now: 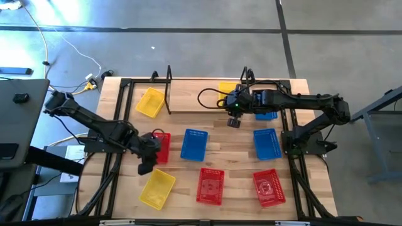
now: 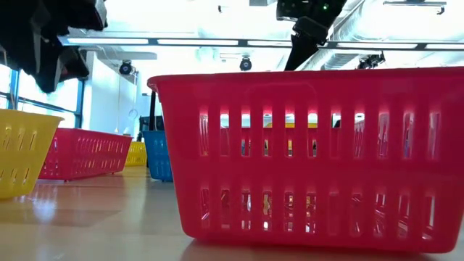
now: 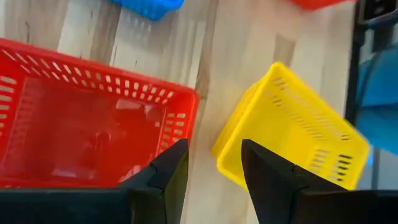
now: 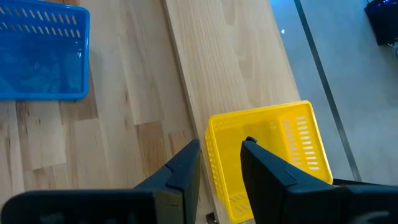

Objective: Stack baskets on shelf by color
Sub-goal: Put the left red bin on the shelf

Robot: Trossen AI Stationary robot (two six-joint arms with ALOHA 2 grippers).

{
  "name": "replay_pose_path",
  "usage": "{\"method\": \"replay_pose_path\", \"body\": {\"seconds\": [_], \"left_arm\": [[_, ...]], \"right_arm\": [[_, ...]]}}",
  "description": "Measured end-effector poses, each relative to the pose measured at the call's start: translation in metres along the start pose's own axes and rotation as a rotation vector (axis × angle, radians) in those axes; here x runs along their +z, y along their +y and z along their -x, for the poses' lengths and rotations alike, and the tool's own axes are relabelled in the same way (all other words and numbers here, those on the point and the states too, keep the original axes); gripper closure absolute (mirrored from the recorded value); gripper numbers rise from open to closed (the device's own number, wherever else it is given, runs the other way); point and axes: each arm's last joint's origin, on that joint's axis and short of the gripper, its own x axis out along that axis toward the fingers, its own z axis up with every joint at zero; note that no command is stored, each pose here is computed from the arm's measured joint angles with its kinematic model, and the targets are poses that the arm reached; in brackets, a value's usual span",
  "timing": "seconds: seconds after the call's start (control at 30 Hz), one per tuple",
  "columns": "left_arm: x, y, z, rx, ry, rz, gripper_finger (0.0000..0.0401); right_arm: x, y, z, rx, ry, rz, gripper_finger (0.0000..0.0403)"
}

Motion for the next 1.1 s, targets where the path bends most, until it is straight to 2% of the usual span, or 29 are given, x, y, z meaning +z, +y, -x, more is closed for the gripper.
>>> {"method": "replay_pose_path", "body": {"seconds": [0.33,0.83,0.97,1.1], "left_arm": [[-0.002,-0.004,-0.026,0.073,0.1,-0.021,0.0264],[-0.004,-0.001,-0.051,0.206,0.158,0.006,0.0267],[-0.005,0.0,-0.052,0.214,0.163,0.021,0.0292],[-0.005,0.0,-0.052,0.214,0.162,0.02,0.0345]], "right_arm": [[0.0,0.0,0.0,0.0,0.0,0.0,0.0302],[0.0,0.0,0.0,0.009,-0.001,-0.003,0.0302],[0.0,0.0,0.0,0.012,-0.001,-0.007,0.0302],[0.0,0.0,0.0,0.012,-0.001,-0.007,0.0302]]}}
